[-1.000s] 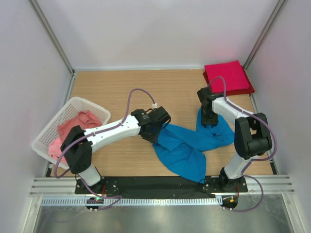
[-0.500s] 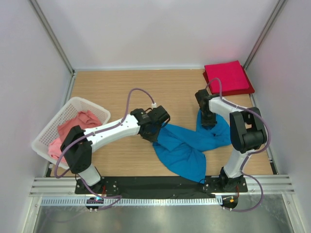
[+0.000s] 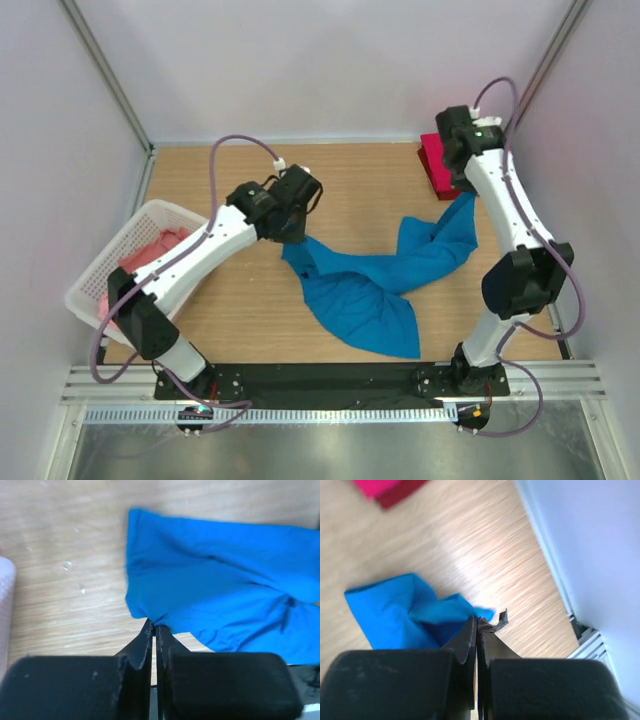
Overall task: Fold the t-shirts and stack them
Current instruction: Flatten the tshirt out
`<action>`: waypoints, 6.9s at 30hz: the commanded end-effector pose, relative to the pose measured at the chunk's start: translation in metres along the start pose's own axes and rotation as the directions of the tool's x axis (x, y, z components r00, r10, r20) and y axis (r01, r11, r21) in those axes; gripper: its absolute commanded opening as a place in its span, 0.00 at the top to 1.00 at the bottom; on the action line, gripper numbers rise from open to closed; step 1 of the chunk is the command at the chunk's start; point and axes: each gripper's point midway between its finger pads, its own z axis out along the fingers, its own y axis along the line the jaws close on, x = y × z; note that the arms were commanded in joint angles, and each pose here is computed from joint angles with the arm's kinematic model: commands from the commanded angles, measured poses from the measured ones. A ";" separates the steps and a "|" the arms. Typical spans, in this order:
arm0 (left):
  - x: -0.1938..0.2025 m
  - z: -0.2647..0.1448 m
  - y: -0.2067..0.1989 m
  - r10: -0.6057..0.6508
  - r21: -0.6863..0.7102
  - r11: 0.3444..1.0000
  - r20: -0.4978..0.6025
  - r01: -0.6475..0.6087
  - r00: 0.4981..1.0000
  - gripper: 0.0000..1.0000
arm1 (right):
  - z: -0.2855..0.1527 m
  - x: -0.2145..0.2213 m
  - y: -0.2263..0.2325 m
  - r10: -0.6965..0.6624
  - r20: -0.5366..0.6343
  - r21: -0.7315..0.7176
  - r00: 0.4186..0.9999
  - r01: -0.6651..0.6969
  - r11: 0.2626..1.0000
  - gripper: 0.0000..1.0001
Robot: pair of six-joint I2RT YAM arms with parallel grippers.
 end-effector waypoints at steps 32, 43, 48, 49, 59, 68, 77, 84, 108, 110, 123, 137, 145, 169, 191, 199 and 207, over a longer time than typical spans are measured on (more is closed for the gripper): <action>-0.040 -0.102 0.046 -0.172 0.093 0.984 0.218 0.155 0.961 1.00 | -0.010 0.088 0.145 -0.045 -0.166 -0.406 0.985 -0.027 0.914 0.53; -0.032 -0.090 0.049 -0.160 0.064 0.987 0.196 0.150 0.967 1.00 | 0.050 0.120 0.168 -0.214 -0.186 -0.238 0.959 0.167 0.957 0.56; -0.048 -0.097 0.052 -0.164 0.045 0.986 0.235 0.158 0.958 1.00 | 0.044 0.080 0.128 -0.193 -0.101 -0.034 0.976 0.190 0.981 0.99; -0.055 -0.099 0.058 -0.162 0.008 0.986 0.264 0.165 0.951 1.00 | 0.034 0.058 0.109 -0.168 -0.043 0.021 0.985 0.169 0.985 0.99; -0.141 -0.170 0.088 -0.304 0.004 0.938 0.491 0.346 0.816 1.00 | -0.112 -0.099 -0.119 0.363 0.281 0.011 0.889 -0.381 0.925 0.99; -0.138 -0.198 0.104 -0.339 0.023 0.920 0.552 0.392 0.762 1.00 | -0.139 -0.078 -0.173 0.581 0.324 -0.188 0.746 -0.552 0.813 0.99; -0.131 -0.232 0.118 -0.378 0.083 0.905 0.609 0.418 0.697 1.00 | -0.156 -0.070 -0.185 0.599 0.270 -0.156 0.754 -0.580 0.800 0.99; -0.122 -0.243 0.115 -0.407 0.147 0.902 0.605 0.406 0.685 1.00 | -0.154 -0.073 -0.124 0.652 0.094 -0.389 0.752 -0.576 0.719 0.99; -0.032 -0.065 0.120 -0.350 -0.124 0.918 0.188 0.376 0.917 1.00 | -0.012 -0.034 0.246 0.047 -0.266 -0.642 0.963 -0.213 0.737 0.64; -0.035 -0.062 0.122 -0.363 -0.122 0.913 0.190 0.389 0.912 1.00 | -0.007 -0.028 0.216 0.091 -0.283 -0.544 0.955 -0.238 0.805 0.57; -0.046 -0.026 0.114 -0.340 -0.073 0.932 0.171 0.356 0.925 1.00 | -0.084 0.169 0.087 0.527 -0.597 -0.017 0.604 -0.667 0.745 0.55; -0.038 -0.008 0.106 -0.289 -0.039 0.955 0.121 0.296 0.950 1.00 | -0.056 0.273 0.124 0.590 -0.615 0.082 0.522 -0.703 0.707 0.55; -0.036 -0.007 0.103 -0.278 -0.022 0.959 0.110 0.282 0.954 1.00 | -0.044 0.285 0.142 0.611 -0.589 0.089 0.528 -0.710 0.699 0.54; -0.035 -0.005 0.099 -0.288 -0.004 0.957 0.093 0.289 0.953 1.00 | -0.010 0.296 0.141 0.646 -0.508 0.103 0.569 -0.705 0.702 0.86; -0.129 -0.224 0.126 -0.558 0.258 0.823 0.535 0.506 0.634 1.00 | -0.220 -0.067 -0.119 0.850 0.086 -0.517 0.520 -0.706 0.485 0.99; -0.117 -0.318 0.084 -0.600 0.596 0.768 0.543 0.233 0.588 1.00 | -0.288 -0.078 -0.174 0.926 0.113 -0.698 0.361 -0.635 0.332 0.99; -0.114 -0.375 0.080 -0.598 0.658 0.746 0.594 0.103 0.538 1.00 | -0.355 -0.086 -0.210 0.978 0.037 -0.871 0.206 -0.473 0.133 0.99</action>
